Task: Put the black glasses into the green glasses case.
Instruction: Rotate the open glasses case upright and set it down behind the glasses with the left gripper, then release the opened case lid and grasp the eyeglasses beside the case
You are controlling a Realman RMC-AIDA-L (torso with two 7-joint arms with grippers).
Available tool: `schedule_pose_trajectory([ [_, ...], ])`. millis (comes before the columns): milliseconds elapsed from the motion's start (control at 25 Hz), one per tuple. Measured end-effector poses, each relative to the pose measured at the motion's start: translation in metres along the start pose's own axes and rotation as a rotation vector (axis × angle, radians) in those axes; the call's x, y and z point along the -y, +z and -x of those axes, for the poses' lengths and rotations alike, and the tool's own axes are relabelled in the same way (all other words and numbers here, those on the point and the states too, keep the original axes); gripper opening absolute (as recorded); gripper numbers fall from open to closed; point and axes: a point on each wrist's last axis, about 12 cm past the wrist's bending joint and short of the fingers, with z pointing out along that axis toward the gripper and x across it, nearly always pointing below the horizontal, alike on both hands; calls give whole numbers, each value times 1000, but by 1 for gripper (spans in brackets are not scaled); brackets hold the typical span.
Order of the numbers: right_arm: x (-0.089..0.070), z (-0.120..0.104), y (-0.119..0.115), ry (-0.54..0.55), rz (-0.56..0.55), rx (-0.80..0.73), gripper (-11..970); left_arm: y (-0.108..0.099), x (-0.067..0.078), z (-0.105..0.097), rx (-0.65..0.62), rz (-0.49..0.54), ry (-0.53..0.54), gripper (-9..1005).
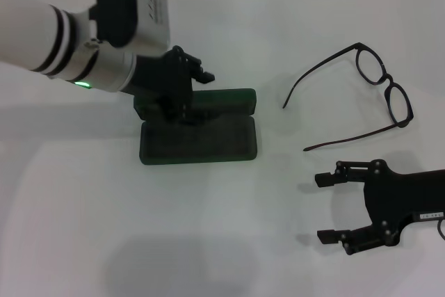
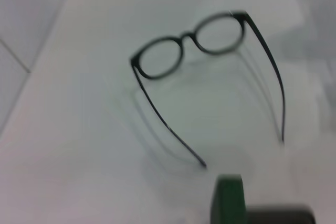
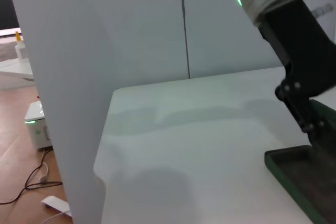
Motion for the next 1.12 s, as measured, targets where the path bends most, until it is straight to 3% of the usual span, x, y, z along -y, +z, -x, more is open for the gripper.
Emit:
schedule_pose_trajectory([
  [240,0,0,-2,4,-12,8,858,-25,9,-16,232,49,-242,607],
  [400,0,0,-2,5,-15,10,858,-44,23,-45,490,67,-439,664],
  [520,1,0,-2,6,-16,10,857,-61,36,-79,711,115,-576,707],
  [600,1,0,-2,8,-16,10,857,-68,47,-100,789,161,-618,704],
  [840,-2,-5,-5,28,-35,8,858,-70,100,-153,693,277,-580,697],
  [880,-3,-7,-6,33,-44,5,858,-68,122,-162,650,299,-538,697],
  [920,-5,-10,-6,39,-55,2,858,-68,122,-162,650,299,-538,697],
  [1120,-11,-19,-12,66,-93,4,857,-62,161,-175,528,226,-547,698],
])
